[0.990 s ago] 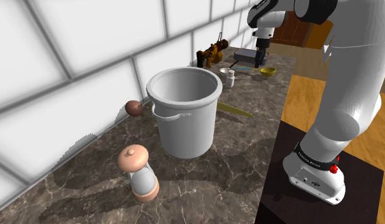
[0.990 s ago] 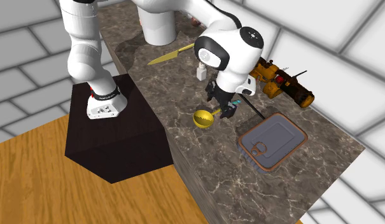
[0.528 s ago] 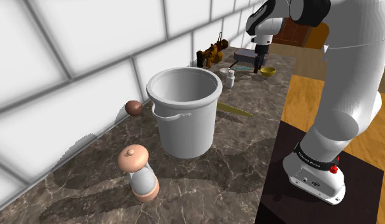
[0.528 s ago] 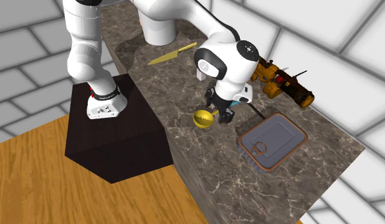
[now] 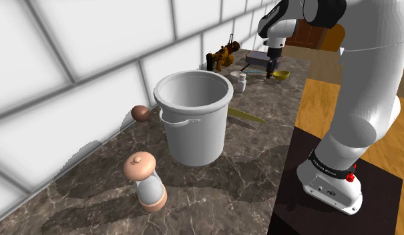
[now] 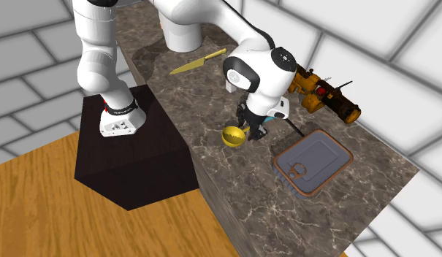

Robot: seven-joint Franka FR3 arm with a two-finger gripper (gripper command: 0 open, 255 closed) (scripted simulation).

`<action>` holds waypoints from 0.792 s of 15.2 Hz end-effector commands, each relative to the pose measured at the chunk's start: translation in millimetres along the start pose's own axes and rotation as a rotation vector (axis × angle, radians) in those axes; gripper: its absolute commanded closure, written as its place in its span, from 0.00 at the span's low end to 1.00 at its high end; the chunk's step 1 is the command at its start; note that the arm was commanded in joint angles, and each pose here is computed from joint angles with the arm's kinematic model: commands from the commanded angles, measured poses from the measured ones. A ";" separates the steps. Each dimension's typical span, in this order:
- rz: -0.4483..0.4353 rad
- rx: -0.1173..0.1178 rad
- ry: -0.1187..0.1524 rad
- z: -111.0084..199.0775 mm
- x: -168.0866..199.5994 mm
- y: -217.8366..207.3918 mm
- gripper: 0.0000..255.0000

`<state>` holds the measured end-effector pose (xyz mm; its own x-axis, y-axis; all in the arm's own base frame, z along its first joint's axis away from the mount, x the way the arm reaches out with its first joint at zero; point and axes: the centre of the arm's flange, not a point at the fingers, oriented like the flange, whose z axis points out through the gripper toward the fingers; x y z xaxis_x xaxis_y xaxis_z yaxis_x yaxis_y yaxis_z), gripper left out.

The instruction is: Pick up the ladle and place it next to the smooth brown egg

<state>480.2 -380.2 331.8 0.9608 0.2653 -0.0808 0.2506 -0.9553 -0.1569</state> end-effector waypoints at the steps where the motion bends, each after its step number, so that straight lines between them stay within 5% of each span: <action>1: 0.000 0.000 0.000 0.0 0.0 0.0 1.00; 12: 0.000 0.000 0.000 -15.5 -1.3 -2.5 1.00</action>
<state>479.3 -380.4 342.3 0.9608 0.2654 -0.0807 0.2507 -0.9553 -0.1569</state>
